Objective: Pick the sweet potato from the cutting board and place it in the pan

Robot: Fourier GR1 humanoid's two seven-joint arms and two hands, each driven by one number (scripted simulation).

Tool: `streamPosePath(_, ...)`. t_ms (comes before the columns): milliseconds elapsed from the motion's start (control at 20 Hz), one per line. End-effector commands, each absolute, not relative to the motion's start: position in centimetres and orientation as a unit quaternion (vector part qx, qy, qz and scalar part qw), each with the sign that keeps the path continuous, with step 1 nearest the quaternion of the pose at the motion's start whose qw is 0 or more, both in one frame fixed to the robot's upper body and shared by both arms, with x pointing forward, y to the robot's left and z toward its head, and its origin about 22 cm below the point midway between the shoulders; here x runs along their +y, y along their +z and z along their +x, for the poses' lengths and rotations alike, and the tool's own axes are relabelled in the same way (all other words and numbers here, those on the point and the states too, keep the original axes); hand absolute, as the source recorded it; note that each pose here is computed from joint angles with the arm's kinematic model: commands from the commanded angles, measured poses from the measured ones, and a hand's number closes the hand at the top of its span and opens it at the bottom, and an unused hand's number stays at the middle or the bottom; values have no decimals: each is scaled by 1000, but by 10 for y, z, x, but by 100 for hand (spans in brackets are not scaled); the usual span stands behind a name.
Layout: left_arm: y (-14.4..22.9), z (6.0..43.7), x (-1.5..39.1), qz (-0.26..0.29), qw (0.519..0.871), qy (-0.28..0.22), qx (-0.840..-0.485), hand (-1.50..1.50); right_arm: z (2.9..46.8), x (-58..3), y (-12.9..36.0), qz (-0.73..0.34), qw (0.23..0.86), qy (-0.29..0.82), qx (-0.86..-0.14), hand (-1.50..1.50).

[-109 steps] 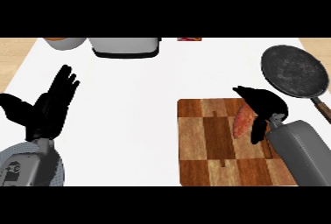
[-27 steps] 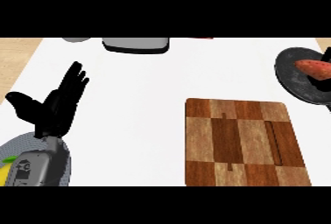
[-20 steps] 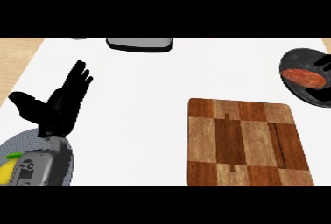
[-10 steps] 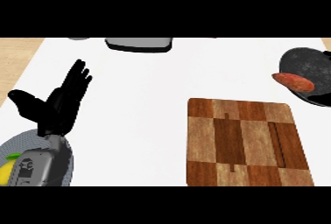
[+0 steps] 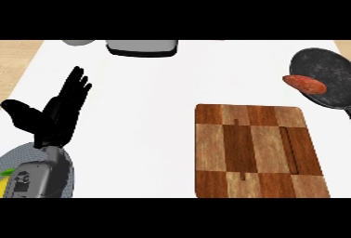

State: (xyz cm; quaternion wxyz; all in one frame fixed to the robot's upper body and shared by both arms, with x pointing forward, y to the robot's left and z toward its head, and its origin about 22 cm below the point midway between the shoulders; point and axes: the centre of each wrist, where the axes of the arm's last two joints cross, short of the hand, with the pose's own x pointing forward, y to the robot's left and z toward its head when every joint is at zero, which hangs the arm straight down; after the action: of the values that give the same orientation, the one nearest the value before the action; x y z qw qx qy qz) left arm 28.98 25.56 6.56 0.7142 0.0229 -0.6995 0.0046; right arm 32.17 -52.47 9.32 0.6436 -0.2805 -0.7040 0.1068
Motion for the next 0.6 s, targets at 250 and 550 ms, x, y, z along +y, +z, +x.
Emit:
streamPosePath(250, 61, 290, 261, 32, 710, 16, -704, 0, 256, -577, 94, -155, 642, 54, -749, -150)
streamPosePath(550, 58, 286, 261, 27, 713, 9, -701, 0, 240, -590, 103, -162, 638, 58, -750, -150)
